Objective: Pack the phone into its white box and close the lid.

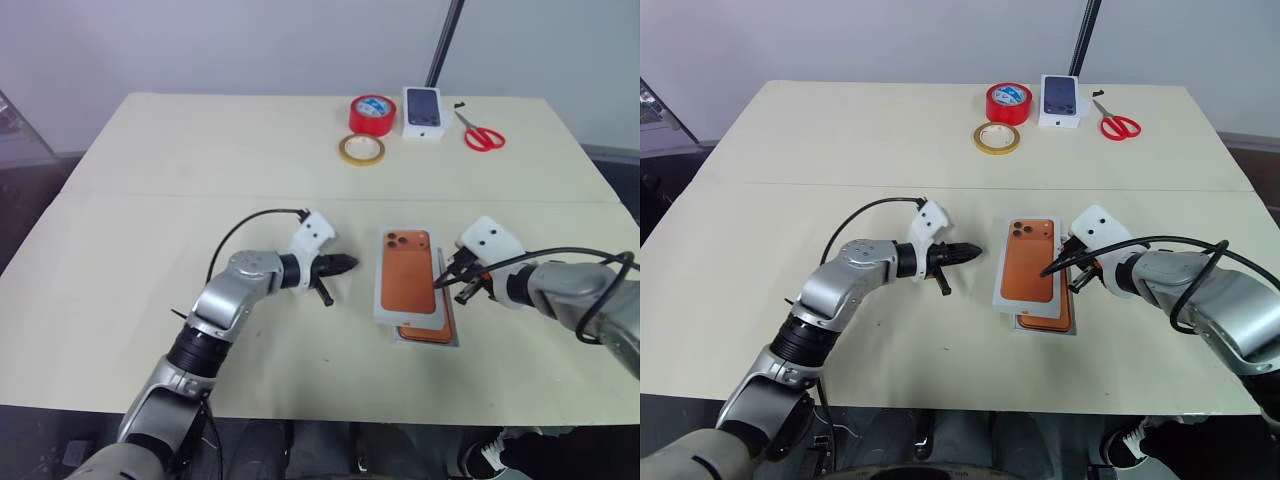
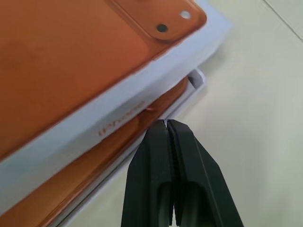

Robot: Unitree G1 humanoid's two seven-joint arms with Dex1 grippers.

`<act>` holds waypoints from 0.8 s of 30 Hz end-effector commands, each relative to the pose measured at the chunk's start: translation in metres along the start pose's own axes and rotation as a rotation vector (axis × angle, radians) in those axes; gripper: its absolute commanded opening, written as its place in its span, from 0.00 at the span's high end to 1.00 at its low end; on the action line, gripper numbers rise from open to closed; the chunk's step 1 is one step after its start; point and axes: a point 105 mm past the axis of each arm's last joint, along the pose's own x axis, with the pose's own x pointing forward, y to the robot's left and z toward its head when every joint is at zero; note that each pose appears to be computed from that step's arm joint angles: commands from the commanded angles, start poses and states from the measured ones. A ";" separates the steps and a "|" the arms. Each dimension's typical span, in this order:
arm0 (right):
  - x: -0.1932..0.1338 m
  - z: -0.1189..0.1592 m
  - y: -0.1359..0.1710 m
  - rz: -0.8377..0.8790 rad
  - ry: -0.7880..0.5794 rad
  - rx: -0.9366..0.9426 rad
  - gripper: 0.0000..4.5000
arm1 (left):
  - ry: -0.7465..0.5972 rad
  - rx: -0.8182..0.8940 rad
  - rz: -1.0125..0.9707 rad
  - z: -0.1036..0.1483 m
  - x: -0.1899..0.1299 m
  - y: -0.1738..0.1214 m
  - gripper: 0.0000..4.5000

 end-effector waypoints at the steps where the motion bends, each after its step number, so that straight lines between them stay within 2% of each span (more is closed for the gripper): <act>1: -0.005 0.016 0.002 -0.001 -0.057 -0.040 0.98 | -0.032 0.056 -0.019 0.014 0.011 -0.005 0.98; 12: -0.014 0.020 0.018 0.053 -0.064 -0.096 0.98 | -0.069 0.111 -0.155 0.027 0.015 -0.031 0.98; 24: -0.025 0.004 0.022 0.052 -0.010 -0.093 0.98 | -0.064 0.149 -0.241 0.033 0.024 -0.051 0.98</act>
